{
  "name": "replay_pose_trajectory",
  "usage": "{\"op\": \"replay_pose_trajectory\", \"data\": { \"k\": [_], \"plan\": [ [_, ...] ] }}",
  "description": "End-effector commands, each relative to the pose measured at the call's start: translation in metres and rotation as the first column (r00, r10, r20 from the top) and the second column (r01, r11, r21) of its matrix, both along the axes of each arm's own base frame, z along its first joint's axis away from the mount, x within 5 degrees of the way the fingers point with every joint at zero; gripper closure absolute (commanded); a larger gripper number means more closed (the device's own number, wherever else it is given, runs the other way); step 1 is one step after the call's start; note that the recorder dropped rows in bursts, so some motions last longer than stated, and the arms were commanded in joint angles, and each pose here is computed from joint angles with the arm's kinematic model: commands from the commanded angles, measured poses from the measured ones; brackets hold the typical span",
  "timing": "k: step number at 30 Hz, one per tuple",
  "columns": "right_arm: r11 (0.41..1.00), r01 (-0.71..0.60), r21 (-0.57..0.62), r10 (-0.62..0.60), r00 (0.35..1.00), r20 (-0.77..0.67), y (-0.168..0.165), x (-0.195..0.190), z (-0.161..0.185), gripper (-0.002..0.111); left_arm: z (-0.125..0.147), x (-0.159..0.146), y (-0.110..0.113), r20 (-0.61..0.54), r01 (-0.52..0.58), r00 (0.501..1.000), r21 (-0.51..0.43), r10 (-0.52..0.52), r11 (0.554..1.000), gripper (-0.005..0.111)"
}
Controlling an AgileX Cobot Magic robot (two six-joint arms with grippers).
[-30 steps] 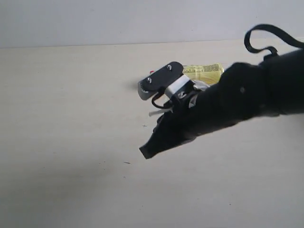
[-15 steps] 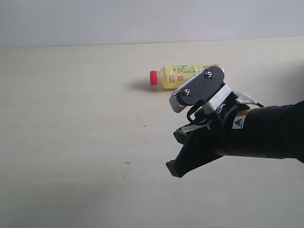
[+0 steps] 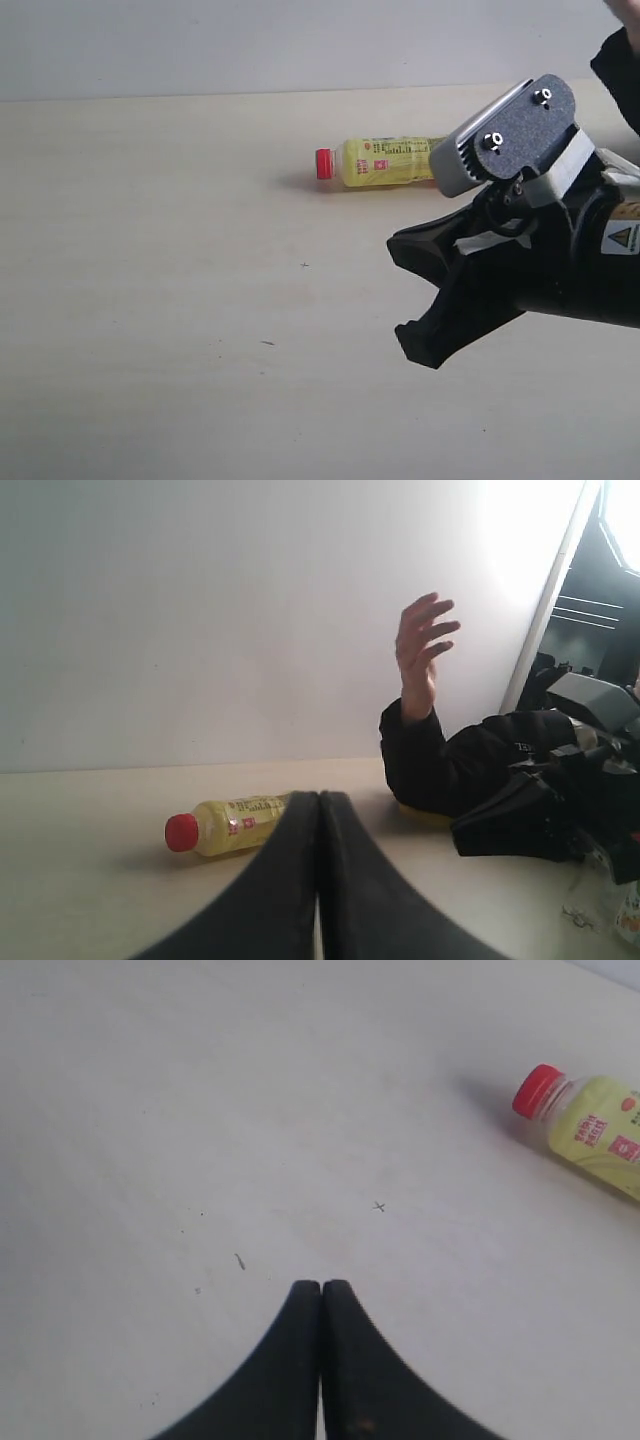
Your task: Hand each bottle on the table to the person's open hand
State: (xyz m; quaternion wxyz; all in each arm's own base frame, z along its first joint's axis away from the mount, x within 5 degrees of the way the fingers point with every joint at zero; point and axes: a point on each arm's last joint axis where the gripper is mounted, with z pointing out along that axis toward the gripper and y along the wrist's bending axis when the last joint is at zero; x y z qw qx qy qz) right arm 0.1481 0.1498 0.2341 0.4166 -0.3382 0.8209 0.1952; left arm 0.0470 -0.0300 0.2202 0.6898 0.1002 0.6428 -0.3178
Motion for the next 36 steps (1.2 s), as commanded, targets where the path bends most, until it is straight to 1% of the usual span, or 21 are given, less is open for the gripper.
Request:
{"op": "replay_pose_trajectory", "data": {
  "k": [1,4,6,12,14,16,17,18,19,21,24,26,28,30,32,36],
  "plan": [
    [1.0,-0.01,-0.016,0.01,1.0,0.001,0.0,0.0,-0.003,0.108,-0.001,0.0,0.0,0.004,-0.001,1.0,-0.002,0.001,1.0,0.107],
    [1.0,-0.008,-0.013,0.008,1.0,0.007,0.001,0.001,-0.002,0.108,-0.001,0.0,0.0,0.004,-0.001,1.0,-0.002,0.001,1.0,0.107],
    [1.0,-0.009,0.002,0.009,1.0,0.021,0.004,0.004,0.005,0.108,-0.001,0.0,0.0,0.004,-0.001,1.0,-0.002,0.001,1.0,0.107],
    [0.998,-0.056,0.039,0.054,0.997,0.049,0.024,0.018,0.044,0.108,-0.001,0.0,0.0,0.004,-0.001,1.0,-0.002,0.001,1.0,0.107],
    [0.996,-0.09,0.011,0.089,0.994,0.066,0.032,0.026,0.058,0.108,-0.001,0.0,0.0,0.004,-0.001,1.0,-0.002,0.001,1.0,0.107],
    [0.995,-0.095,-0.027,0.096,0.994,0.049,0.037,0.038,0.071,0.108,-0.001,0.0,0.0,0.004,-0.001,1.0,-0.002,0.001,1.0,0.107],
    [0.993,-0.097,-0.069,0.1,0.994,0.036,0.039,0.044,0.073,0.108,-0.001,0.0,0.0,0.004,-0.001,1.0,-0.002,0.001,1.0,0.107],
    [0.992,-0.086,-0.096,0.09,0.995,0.037,0.039,0.051,0.08,0.108,-0.001,0.0,0.0,0.004,-0.001,1.0,-0.002,0.001,1.0,0.107],
    [0.987,-0.057,-0.152,0.061,0.998,0.016,0.037,0.061,0.081,0.108,-0.001,0.0,0.0,0.004,-0.001,1.0,-0.002,0.001,1.0,0.107],
    [0.976,0.0,-0.218,0.0,1.0,0.0,0.032,0.076,0.088,0.108,-0.001,0.0,0.0,0.004,-0.001,1.0,-0.002,0.001,1.0,0.107],
    [0.925,0.055,-0.375,-0.073,0.997,-0.033,0.025,0.099,0.09,0.108,-0.001,0.0,0.0,0.004,-0.001,1.0,-0.002,0.001,1.0,0.107],
    [0.889,0.058,-0.455,-0.099,0.993,-0.066,0.022,0.109,0.09,0.108,-0.001,0.0,0.0,0.004,-0.001,1.0,-0.002,0.001,1.0,0.107],
    [0.84,0.061,-0.54,-0.108,0.993,-0.056,0.02,0.12,0.09,0.108,-0.001,0.0,0.0,0.004,-0.001,1.0,-0.002,0.001,1.0,0.107],
    [0.781,0.036,-0.623,-0.072,0.997,-0.034,0.021,0.129,0.087,0.108,-0.001,0.0,0.0,0.004,-0.001,1.0,-0.002,0.001,1.0,0.107],
    [0.717,-0.019,-0.696,-0.011,0.999,-0.039,0.022,0.136,0.081,0.108,-0.001,0.0,0.0,0.004,-0.001,1.0,-0.002,0.001,1.0,0.107],
    [0.563,-0.187,-0.805,0.155,0.981,-0.119,0.028,0.148,0.064,0.108,-0.001,0.0,0.0,0.004,-0.001,1.0,-0.002,0.001,1.0,0.107]
  ]
}}
